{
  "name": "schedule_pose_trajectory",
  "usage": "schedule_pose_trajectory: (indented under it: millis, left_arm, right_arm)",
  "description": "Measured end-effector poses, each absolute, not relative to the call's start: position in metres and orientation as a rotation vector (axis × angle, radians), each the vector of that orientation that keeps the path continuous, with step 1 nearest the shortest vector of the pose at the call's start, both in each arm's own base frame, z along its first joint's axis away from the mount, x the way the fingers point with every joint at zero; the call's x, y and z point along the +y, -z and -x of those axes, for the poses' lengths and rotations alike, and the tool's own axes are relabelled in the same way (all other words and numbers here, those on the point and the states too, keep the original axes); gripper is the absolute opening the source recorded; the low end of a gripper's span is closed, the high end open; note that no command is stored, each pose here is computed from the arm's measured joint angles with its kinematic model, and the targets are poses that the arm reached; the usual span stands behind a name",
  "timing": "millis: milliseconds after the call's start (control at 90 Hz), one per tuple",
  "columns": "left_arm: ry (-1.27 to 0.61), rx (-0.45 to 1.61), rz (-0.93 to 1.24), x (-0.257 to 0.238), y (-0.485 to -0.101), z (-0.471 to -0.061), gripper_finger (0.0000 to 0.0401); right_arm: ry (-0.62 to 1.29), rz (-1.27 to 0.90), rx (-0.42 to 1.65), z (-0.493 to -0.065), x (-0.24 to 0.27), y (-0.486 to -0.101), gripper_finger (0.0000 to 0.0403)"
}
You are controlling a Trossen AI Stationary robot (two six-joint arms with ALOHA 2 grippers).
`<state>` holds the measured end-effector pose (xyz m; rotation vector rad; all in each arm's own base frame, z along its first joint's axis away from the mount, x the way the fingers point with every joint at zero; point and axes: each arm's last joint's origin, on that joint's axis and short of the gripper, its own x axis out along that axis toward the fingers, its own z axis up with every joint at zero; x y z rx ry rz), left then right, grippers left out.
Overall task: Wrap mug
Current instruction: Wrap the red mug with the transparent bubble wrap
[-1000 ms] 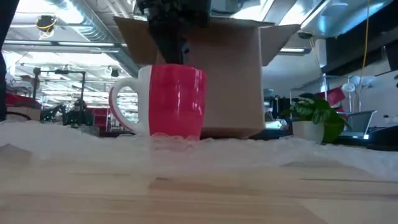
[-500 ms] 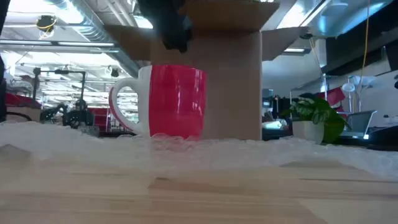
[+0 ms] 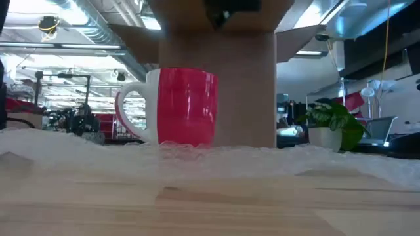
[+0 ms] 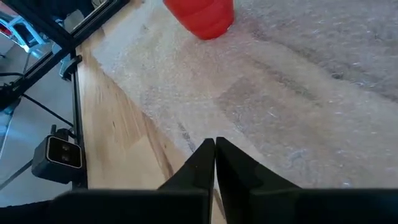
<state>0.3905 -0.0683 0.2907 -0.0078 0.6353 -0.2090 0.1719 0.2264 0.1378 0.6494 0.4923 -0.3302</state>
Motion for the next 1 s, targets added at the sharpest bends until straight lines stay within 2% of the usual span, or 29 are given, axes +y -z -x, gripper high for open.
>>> schedule_pose_trajectory:
  millis: [222,322,556,767,889,1000]
  left_arm:
    - [-0.207,0.707,-0.063,-0.078,-0.275,-0.385,0.0110]
    - [-0.311,0.722,-0.076,-0.094,-0.272,-0.376,0.0096]
    - [-0.309,0.703,-0.040,-0.146,-0.268,-0.354,0.0079]
    - [-0.364,0.770,0.066,-0.178,-0.245,-0.323,0.0078]
    - [-0.418,0.781,0.117,-0.195,-0.232,-0.301,0.0078]
    - [-0.456,0.781,0.143,-0.209,-0.226,-0.282,0.0078]
  right_arm:
    - [0.330,-0.654,0.484,-0.172,0.227,-0.138,0.0000]
    - [0.330,-0.654,0.485,-0.172,0.227,-0.138,0.0000]
    - [0.330,-0.653,0.485,-0.172,0.227,-0.138,0.0000]
    - [0.323,-0.657,0.505,-0.172,0.227,-0.138,0.0000]
    - [0.318,-0.643,0.570,-0.171,0.225,-0.135,0.0000]
    - [0.332,-0.647,0.758,-0.173,0.218,-0.129,0.0000]
